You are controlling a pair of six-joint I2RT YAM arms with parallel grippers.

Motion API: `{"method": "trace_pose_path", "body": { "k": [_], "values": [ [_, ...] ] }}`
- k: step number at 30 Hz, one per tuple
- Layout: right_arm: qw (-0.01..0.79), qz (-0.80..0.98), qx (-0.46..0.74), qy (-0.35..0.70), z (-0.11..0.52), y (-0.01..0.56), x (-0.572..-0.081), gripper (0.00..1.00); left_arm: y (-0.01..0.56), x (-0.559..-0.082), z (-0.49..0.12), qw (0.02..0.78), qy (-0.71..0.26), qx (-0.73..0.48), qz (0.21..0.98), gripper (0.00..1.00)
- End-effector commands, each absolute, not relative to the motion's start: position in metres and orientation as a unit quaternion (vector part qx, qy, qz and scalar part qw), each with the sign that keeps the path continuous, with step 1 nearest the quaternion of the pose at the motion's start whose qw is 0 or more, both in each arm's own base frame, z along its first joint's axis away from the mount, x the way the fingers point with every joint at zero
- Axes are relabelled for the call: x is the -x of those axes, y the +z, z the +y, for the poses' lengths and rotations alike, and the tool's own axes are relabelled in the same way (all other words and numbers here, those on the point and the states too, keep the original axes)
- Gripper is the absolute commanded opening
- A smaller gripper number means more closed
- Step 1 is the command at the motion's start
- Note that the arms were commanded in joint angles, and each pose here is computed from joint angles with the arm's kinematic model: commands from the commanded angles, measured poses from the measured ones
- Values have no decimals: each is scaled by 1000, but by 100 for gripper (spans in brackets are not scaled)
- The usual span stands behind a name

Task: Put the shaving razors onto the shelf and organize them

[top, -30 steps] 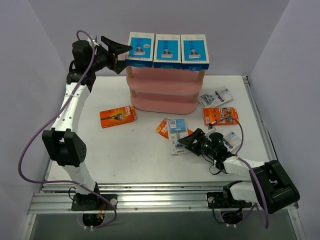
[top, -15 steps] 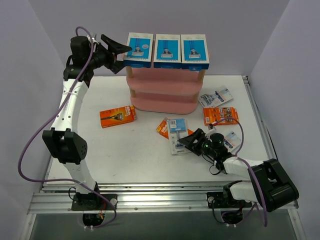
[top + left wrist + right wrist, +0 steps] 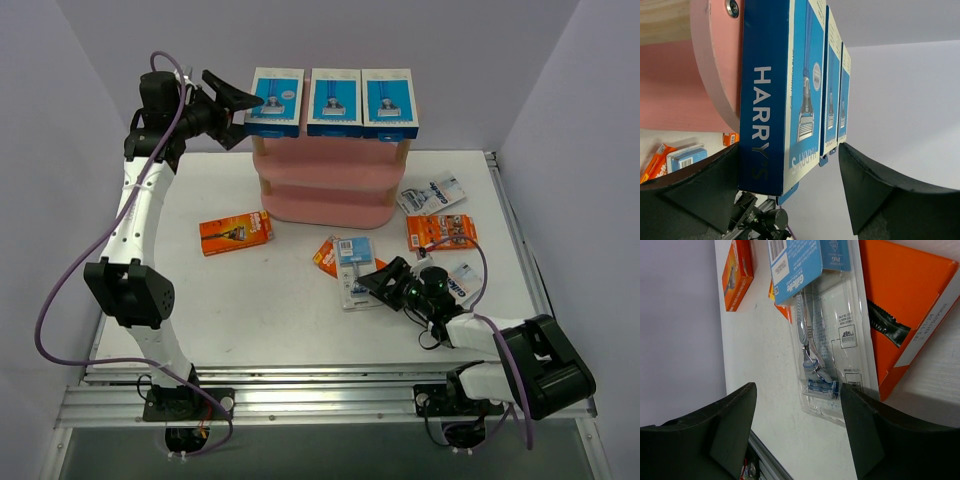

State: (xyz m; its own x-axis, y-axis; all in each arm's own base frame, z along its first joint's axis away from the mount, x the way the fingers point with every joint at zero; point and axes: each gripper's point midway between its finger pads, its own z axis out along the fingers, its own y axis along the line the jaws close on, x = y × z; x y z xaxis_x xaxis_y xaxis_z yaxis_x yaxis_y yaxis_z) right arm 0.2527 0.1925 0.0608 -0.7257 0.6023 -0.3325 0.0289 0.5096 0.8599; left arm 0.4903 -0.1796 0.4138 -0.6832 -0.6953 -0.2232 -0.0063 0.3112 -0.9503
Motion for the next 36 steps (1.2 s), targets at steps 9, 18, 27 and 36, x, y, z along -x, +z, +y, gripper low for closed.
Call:
{"method": "trace_pose_path", "body": {
  "k": [9, 18, 27, 36],
  "values": [
    [286, 826, -206, 440, 189, 38, -242, 64, 412, -490, -176, 333, -526, 221, 750, 84],
    [282, 827, -207, 441, 189, 36, -241, 64, 402, -491, -175, 329, -519, 222, 757, 84],
    [280, 828, -208, 440, 189, 33, -242, 64, 388, -498, -170, 340, -497, 238, 762, 84],
    [275, 828, -210, 440, 190, 28, -243, 64, 386, -507, -168, 355, -483, 239, 764, 84]
  ]
}}
